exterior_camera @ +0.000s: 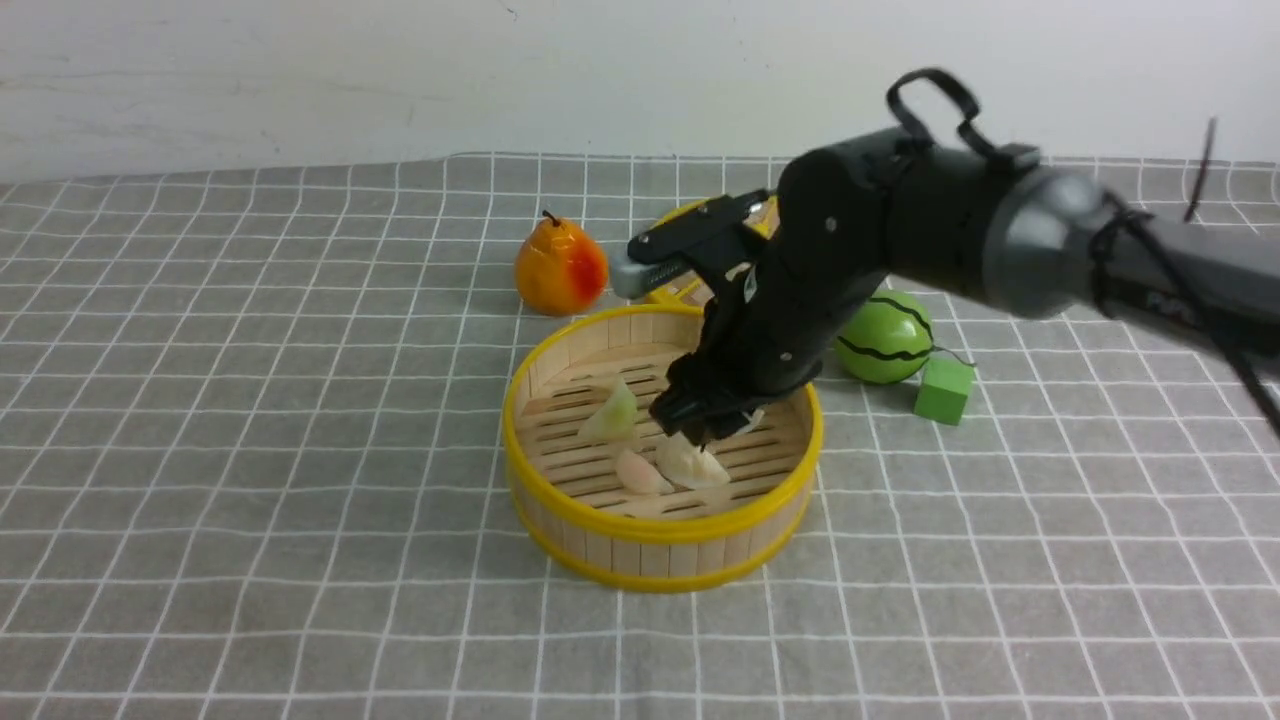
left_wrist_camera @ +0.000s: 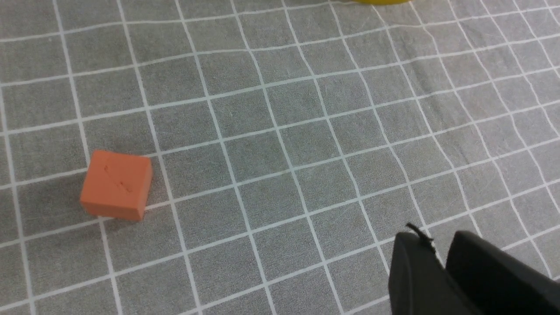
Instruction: Put the dumplings into the steamer on the table with the grey tablecloth.
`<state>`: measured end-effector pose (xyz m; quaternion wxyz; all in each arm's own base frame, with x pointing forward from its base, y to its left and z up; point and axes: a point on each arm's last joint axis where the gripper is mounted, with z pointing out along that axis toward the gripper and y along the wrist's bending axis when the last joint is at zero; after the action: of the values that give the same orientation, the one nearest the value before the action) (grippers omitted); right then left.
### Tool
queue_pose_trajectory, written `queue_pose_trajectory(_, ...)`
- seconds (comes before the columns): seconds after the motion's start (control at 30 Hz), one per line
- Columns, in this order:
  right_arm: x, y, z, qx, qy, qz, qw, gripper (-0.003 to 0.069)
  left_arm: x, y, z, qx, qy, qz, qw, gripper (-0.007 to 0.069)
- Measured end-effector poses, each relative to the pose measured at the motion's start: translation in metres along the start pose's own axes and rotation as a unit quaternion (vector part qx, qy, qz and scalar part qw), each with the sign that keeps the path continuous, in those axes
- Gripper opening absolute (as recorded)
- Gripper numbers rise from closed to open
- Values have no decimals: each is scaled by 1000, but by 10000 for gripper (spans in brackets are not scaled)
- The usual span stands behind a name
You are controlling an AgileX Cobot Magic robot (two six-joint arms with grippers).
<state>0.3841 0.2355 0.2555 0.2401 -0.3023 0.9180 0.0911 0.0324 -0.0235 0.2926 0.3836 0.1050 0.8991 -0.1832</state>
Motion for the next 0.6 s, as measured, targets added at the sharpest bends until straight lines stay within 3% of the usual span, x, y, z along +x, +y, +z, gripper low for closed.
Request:
queue_pose_trajectory(0.07,-3,2,-26,1,-12,-2,1000,313,0,0,0,0,0,0,1000,109)
queue_pose_trajectory(0.23,10,8,-102,9,-76,-8,997,55,0,0,0,0,0,0,1000,109)
queue_pose_trajectory(0.27,12,8,-104,9,-78,-8,997,55,0,0,0,0,0,0,1000,109)
queue_pose_trajectory(0.3,22,10,-118,12,-93,-9,996,4,0,0,0,0,0,0,1000,109)
queue_pose_trajectory(0.6,108,23,-194,12,-199,1,980,-20,0,0,0,0,0,0,1000,118)
